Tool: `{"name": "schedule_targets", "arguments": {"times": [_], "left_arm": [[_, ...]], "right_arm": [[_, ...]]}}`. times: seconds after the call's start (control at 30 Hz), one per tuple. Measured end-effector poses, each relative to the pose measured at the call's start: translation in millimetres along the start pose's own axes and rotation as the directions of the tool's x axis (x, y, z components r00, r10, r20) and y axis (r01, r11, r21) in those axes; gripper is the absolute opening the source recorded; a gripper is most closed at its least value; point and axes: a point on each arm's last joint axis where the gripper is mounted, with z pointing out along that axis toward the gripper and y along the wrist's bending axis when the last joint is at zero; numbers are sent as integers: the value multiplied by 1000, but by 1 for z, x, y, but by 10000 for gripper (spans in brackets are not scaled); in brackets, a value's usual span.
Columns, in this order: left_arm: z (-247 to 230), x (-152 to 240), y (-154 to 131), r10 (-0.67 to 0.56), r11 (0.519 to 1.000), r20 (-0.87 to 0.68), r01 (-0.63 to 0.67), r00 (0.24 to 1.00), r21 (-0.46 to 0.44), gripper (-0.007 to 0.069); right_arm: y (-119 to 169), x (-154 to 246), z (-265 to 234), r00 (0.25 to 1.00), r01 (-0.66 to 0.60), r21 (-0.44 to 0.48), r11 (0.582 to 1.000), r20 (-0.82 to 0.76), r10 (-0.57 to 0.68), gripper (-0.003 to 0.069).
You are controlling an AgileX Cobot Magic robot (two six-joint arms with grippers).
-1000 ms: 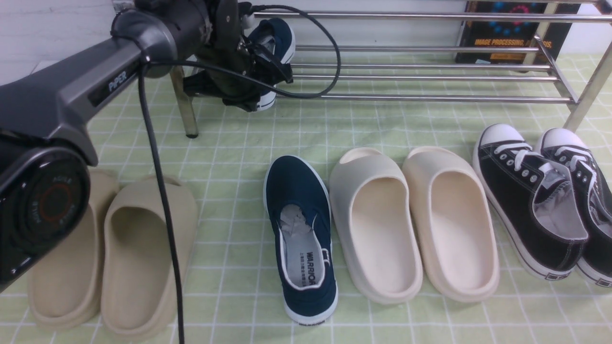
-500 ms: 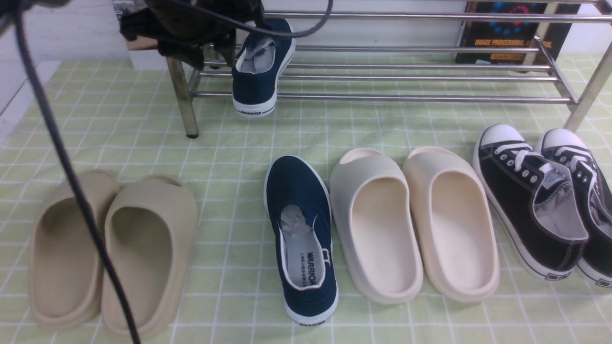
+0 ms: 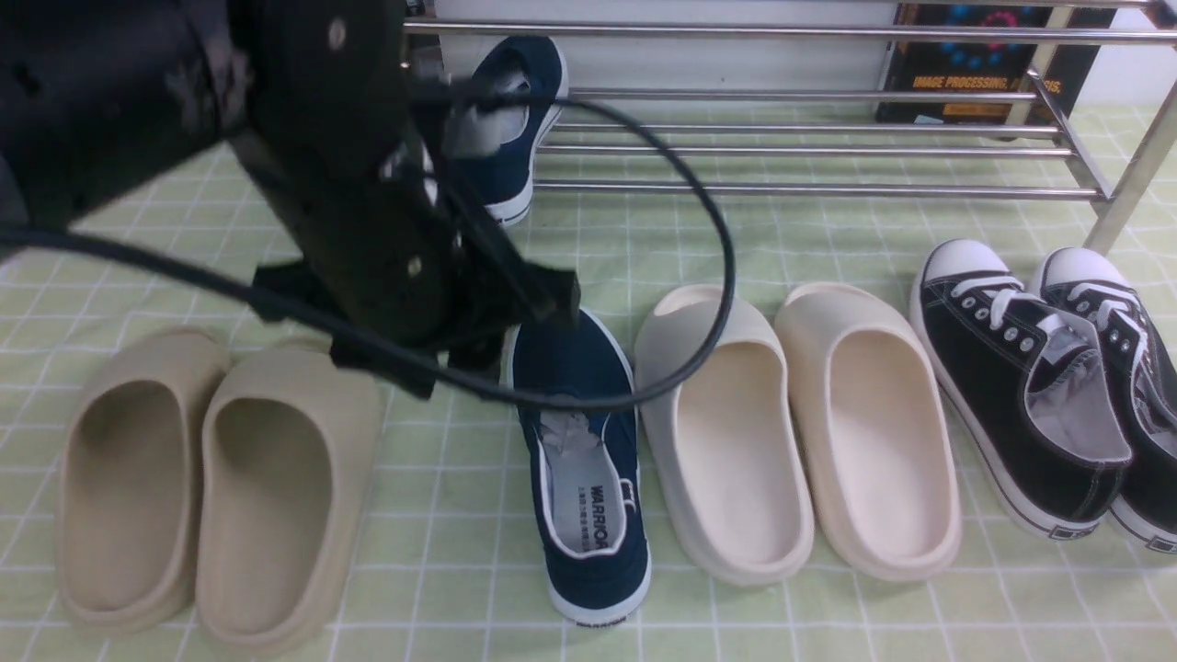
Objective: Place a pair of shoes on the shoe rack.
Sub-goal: Use the left arm to grab the shoe closest to it, then use the left arm to put a shoe into the shoe rack
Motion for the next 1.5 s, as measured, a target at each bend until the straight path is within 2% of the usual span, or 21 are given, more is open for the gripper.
{"name": "schedule_targets", "arguments": {"times": [0.23,0.4,0.6,0.7,0.77,0.87,0.9,0.93,1.1,1.23,1.5], "left_arm": [[54,25,-1,-98,985,-53,105,994,138,290],[78,19,-5,-109,981,-45,115,993,153,290],[115,15,-6,-121,984,-60,128,991,125,290],[124,14,-7,-125,984,-57,131,990,121,258],[124,13,-7,-118,986,-57,124,991,116,192],[112,7,-9,-85,990,-45,90,995,109,39],[110,6,-9,-80,991,-40,84,996,108,39],[95,-1,-12,-56,993,-26,59,998,106,-6],[51,-30,-23,10,995,67,-17,998,95,-2],[29,-62,-29,-11,991,172,-13,985,134,-2],[55,-117,-13,-52,988,168,27,984,150,-2]], "right_arm": [[0,0,0,1000,0,0,1000,0,0,246],[0,0,0,1000,0,0,1000,0,0,246],[0,0,0,1000,0,0,1000,0,0,246],[0,0,0,1000,0,0,1000,0,0,246],[0,0,0,1000,0,0,1000,0,0,246],[0,0,0,1000,0,0,1000,0,0,246],[0,0,0,1000,0,0,1000,0,0,246],[0,0,0,1000,0,0,1000,0,0,246],[0,0,0,1000,0,0,1000,0,0,246],[0,0,0,1000,0,0,1000,0,0,246],[0,0,0,1000,0,0,1000,0,0,246]]}}
